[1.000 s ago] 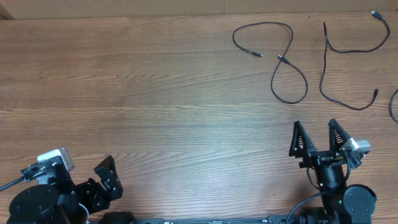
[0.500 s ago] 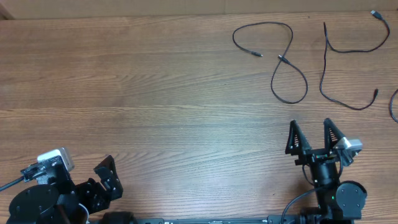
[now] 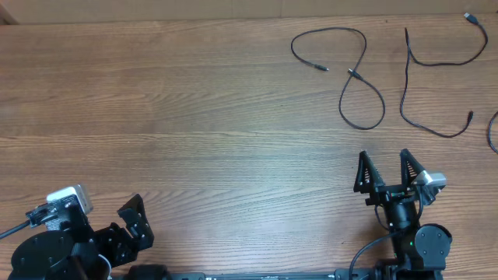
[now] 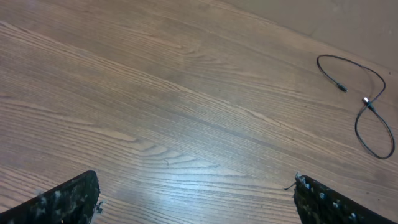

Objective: Untangle cables

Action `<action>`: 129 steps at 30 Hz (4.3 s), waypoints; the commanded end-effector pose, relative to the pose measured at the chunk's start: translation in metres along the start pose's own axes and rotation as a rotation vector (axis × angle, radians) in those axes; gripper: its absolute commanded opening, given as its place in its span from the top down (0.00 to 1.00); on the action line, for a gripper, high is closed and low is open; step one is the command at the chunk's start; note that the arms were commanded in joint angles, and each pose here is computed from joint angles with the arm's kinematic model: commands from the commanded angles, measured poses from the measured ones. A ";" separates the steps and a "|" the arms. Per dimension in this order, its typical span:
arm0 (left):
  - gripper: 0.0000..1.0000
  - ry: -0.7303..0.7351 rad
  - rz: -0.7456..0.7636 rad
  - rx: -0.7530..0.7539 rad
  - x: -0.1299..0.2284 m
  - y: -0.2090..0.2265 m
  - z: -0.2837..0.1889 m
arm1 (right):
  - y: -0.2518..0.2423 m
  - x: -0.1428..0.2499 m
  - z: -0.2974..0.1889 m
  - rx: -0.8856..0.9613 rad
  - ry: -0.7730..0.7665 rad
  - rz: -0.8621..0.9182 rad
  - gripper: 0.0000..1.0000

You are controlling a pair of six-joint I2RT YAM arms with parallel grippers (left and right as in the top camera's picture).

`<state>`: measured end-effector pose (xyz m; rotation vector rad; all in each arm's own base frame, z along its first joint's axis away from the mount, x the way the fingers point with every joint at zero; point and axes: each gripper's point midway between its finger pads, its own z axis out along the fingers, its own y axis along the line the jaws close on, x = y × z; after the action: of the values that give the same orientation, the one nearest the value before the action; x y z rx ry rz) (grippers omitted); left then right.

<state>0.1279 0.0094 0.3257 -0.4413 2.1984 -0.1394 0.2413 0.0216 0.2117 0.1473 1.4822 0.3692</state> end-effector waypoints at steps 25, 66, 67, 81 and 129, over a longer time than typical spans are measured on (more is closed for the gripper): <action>0.00 -0.010 -0.020 0.010 0.000 -0.001 -0.003 | -0.020 0.035 0.000 0.072 0.088 -0.003 0.00; 0.01 -0.010 -0.020 0.010 0.000 -0.001 -0.003 | -0.024 0.035 0.000 0.083 0.091 -0.129 0.00; 0.00 -0.010 -0.020 0.010 0.000 -0.001 -0.003 | -0.023 0.035 0.000 0.083 0.091 -0.129 0.00; 0.01 -0.010 -0.020 0.010 0.000 -0.001 -0.003 | -0.023 0.035 0.000 0.083 0.091 -0.129 0.00; 0.00 -0.011 -0.020 0.011 0.000 -0.001 -0.003 | -0.023 0.035 0.000 0.083 0.091 -0.128 0.00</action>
<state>0.1279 0.0093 0.3257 -0.4411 2.1985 -0.1398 0.2460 0.0124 0.1728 0.1005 1.5942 0.2225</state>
